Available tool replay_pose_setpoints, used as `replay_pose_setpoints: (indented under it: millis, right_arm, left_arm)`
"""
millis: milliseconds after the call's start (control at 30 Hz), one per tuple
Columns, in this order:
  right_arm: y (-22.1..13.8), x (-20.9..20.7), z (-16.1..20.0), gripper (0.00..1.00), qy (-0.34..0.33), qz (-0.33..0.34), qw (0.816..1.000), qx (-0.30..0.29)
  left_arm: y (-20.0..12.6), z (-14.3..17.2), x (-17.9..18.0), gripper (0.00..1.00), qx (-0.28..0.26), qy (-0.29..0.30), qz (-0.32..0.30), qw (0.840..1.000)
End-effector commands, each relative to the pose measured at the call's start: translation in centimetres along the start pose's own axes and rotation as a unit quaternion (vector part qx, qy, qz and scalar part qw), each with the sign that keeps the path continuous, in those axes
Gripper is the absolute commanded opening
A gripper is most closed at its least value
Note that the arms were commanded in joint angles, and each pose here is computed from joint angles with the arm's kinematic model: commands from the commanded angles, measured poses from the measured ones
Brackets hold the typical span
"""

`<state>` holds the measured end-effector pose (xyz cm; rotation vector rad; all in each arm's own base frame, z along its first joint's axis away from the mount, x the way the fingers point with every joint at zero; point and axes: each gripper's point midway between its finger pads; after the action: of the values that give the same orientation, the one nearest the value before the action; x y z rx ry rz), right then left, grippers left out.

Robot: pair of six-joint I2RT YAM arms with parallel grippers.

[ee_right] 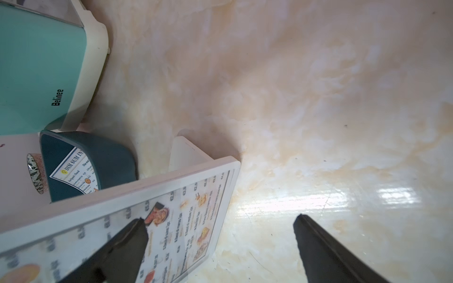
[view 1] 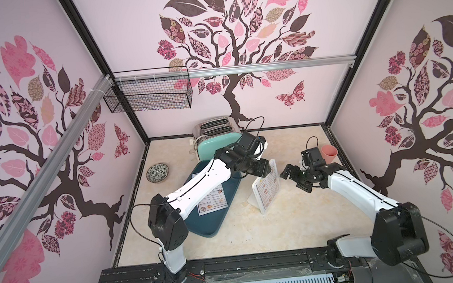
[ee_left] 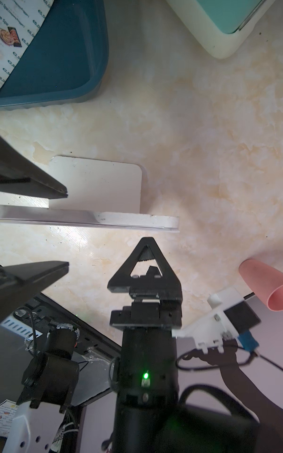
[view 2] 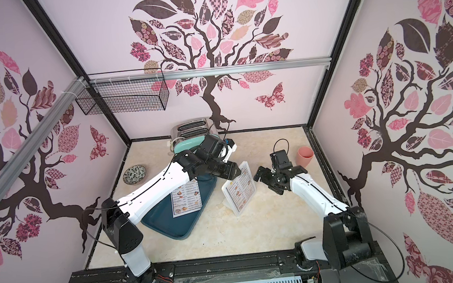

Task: Replace the menus in the menu holders
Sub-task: Take out the menu from the menu holder.

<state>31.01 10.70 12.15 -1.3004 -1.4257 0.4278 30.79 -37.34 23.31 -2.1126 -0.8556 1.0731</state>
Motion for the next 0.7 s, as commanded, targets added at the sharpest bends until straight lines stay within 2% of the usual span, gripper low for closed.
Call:
replay_pose_setpoints:
  millis: [0,667]
  right_arm:
    - [-1.0,-1.7,1.5,1.00,0.004,0.032,0.999,0.004]
    - [-1.5,-2.4,2.7,1.00,0.009,0.035,0.999,0.009]
  left_arm:
    - [-0.3,0.1,-0.3,0.46,0.006,-0.014,0.002,1.000]
    - [0.6,0.9,-1.6,0.31,0.025,-0.012,0.040,0.999]
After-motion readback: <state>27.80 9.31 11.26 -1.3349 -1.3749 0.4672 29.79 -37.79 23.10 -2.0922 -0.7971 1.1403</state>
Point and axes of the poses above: each gripper's point midway between its finger pads, its own y axis out along the fingers, its own x axis along the line the jaws close on, z = x × y, and after that the axes turned 8 degrees about -y, right-handed
